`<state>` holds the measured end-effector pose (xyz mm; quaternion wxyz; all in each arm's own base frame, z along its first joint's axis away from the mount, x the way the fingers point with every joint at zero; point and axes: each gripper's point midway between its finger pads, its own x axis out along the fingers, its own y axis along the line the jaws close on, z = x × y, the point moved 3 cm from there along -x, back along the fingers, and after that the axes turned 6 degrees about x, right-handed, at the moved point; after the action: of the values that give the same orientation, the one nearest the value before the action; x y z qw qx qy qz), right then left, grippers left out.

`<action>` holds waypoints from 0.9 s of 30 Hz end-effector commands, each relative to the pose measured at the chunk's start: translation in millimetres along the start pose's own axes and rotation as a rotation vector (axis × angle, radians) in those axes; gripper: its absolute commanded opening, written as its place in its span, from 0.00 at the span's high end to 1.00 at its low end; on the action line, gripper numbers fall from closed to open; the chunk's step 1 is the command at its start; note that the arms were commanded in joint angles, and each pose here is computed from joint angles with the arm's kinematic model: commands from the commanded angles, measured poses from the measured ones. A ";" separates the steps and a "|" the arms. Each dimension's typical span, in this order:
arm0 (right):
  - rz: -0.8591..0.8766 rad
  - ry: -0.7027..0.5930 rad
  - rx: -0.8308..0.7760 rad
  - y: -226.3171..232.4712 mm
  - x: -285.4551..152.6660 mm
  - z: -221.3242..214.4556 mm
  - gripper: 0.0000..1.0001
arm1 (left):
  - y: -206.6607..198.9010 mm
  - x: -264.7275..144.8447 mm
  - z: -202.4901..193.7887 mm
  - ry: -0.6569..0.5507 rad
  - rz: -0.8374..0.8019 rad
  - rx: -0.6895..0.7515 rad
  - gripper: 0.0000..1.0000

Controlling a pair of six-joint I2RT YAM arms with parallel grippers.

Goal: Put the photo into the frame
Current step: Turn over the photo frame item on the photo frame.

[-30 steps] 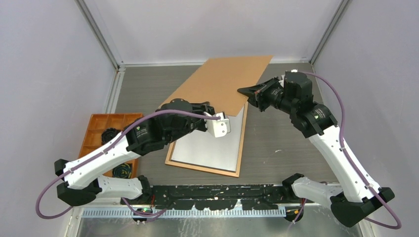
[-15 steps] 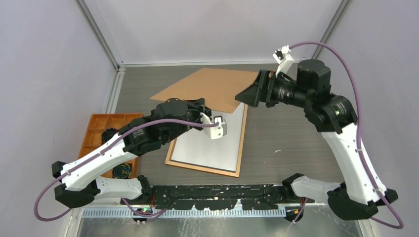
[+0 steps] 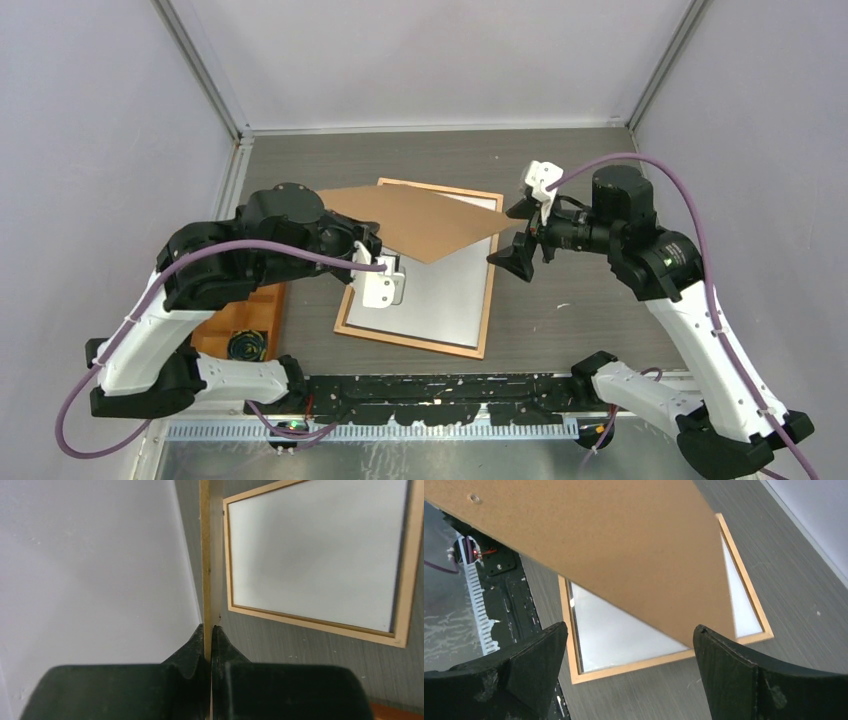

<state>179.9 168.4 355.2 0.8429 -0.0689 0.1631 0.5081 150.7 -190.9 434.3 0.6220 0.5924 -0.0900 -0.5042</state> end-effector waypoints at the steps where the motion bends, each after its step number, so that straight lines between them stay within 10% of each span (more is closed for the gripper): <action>1: 0.132 -0.166 -0.178 17.8 -1.8 27.8 0.01 | -5.7 -12.8 7.1 -0.047 -0.069 -0.007 1.00; 27: 0.185 -0.117 -0.277 47.1 56.6 3.5 0.12 | 6.6 4.9 7.7 -0.024 -0.014 -0.013 1.00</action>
<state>143.0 230.5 339.9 0.7482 -0.1107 0.0831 0.6488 143.9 -196.3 400.2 0.5720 0.6026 -0.0285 -0.5558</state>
